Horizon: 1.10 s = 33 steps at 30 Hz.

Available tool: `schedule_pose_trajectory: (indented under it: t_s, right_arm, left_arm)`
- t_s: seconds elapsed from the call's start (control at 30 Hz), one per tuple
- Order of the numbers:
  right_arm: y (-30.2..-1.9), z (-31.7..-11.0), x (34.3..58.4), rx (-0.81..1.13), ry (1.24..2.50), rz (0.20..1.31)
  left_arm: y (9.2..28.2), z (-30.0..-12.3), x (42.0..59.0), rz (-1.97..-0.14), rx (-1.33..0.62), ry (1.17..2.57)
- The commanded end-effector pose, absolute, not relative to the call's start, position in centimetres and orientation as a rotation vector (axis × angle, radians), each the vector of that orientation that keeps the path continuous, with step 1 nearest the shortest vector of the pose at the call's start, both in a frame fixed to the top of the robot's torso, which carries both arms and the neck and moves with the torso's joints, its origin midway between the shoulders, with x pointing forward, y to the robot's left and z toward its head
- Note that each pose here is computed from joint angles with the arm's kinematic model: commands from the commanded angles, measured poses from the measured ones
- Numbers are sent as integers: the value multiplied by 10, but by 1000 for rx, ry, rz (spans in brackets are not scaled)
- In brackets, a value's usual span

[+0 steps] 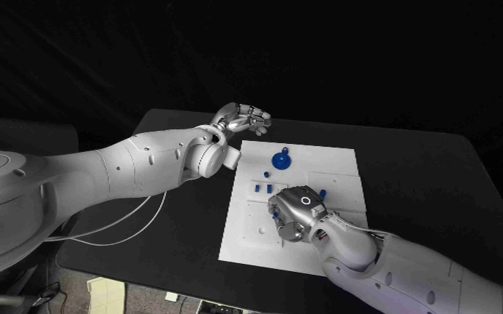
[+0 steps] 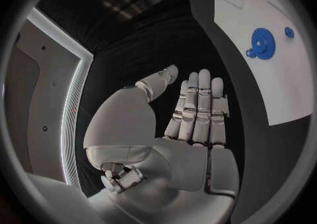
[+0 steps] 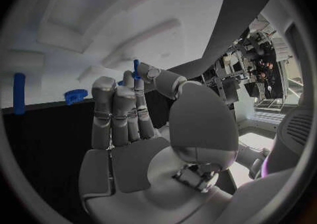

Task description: Assemble the parts on the task board

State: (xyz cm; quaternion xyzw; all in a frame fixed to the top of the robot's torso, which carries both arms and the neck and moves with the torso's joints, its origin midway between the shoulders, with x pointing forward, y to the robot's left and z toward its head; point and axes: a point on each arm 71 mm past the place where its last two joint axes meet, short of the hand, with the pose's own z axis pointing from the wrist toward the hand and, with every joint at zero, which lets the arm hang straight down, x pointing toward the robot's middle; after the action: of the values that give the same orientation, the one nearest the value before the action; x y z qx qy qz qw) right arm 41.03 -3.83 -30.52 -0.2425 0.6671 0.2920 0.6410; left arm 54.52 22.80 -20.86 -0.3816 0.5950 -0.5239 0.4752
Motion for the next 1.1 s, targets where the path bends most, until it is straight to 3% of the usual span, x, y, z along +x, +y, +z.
schedule_pose_trajectory:
  t_s: [0.03,1.1]
  right_arm:
    - [-38,-304,410,-554,1504,658]
    - [-39,-313,414,-575,1601,612]
  left_arm:
    - [226,-208,545,-1298,-934,1457]
    - [224,-208,545,-1303,-936,1467]
